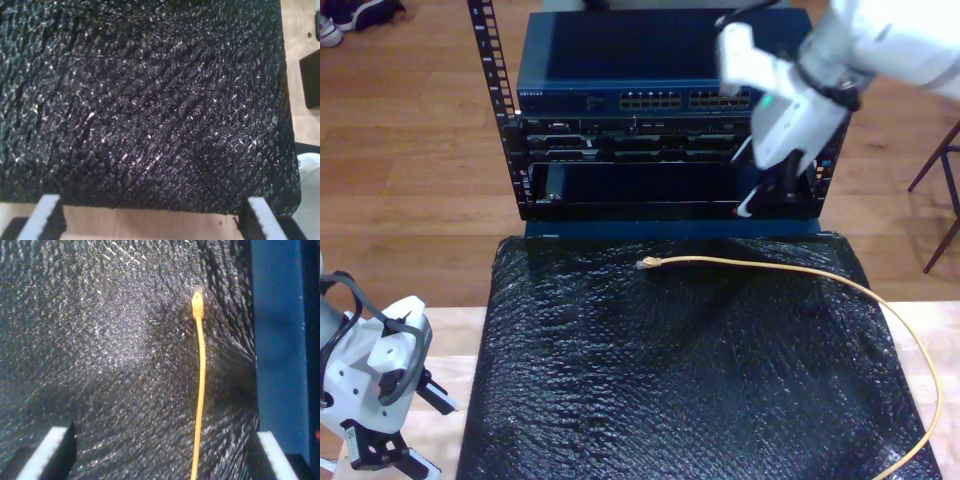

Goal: Grab the cable and plug it in

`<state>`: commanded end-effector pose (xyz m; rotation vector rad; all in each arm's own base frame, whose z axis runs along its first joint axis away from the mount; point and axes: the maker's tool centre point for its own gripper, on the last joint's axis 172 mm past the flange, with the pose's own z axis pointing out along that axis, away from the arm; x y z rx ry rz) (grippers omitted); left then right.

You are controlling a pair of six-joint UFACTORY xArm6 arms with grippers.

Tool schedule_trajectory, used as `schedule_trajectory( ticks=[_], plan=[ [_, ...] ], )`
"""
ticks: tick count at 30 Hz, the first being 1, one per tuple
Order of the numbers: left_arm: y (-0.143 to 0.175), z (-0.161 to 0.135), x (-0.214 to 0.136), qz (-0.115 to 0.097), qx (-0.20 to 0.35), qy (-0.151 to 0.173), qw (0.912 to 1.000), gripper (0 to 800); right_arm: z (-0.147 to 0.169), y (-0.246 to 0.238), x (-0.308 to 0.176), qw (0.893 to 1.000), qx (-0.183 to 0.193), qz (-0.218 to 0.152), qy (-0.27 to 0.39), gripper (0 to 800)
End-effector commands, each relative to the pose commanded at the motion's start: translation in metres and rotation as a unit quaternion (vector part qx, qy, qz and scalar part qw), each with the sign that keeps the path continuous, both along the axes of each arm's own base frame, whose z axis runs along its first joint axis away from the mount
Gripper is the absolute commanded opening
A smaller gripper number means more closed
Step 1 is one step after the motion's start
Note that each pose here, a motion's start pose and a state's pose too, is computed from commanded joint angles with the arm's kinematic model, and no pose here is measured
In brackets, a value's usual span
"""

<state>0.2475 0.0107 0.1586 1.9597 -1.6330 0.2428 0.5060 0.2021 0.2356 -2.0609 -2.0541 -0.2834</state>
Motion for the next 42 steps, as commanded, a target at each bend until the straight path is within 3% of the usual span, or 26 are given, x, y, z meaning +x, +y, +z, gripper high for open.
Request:
schedule_trajectory(
  ticks=[5,10,20,25,30,42],
  plan=[
    [0.001,-0.001,0.001,0.002,0.001,0.000,1.0000,800,-0.034,0.014,-0.003,0.998,-0.065,0.011,-0.001,796],
    [0.001,-0.003,0.001,0.003,-0.001,0.005,1.0000,800,-0.058,0.033,-0.004,0.995,-0.095,0.013,-0.007,794],
    [0.003,-0.004,0.003,0.005,0.002,0.001,1.0000,800,-0.098,0.053,0.001,0.992,-0.126,0.004,-0.012,792],
    [0.003,-0.004,0.003,0.005,0.002,0.001,1.0000,800,-0.118,0.058,0.006,0.989,-0.145,0.019,-0.017,766],
    [0.004,-0.004,0.003,0.006,0.002,0.001,1.0000,800,-0.127,0.062,0.013,0.989,-0.145,0.013,-0.022,716],
    [0.003,-0.004,0.003,0.005,0.002,0.001,1.0000,800,-0.143,0.070,0.038,0.988,-0.150,0.017,-0.032,695]
  ],
)
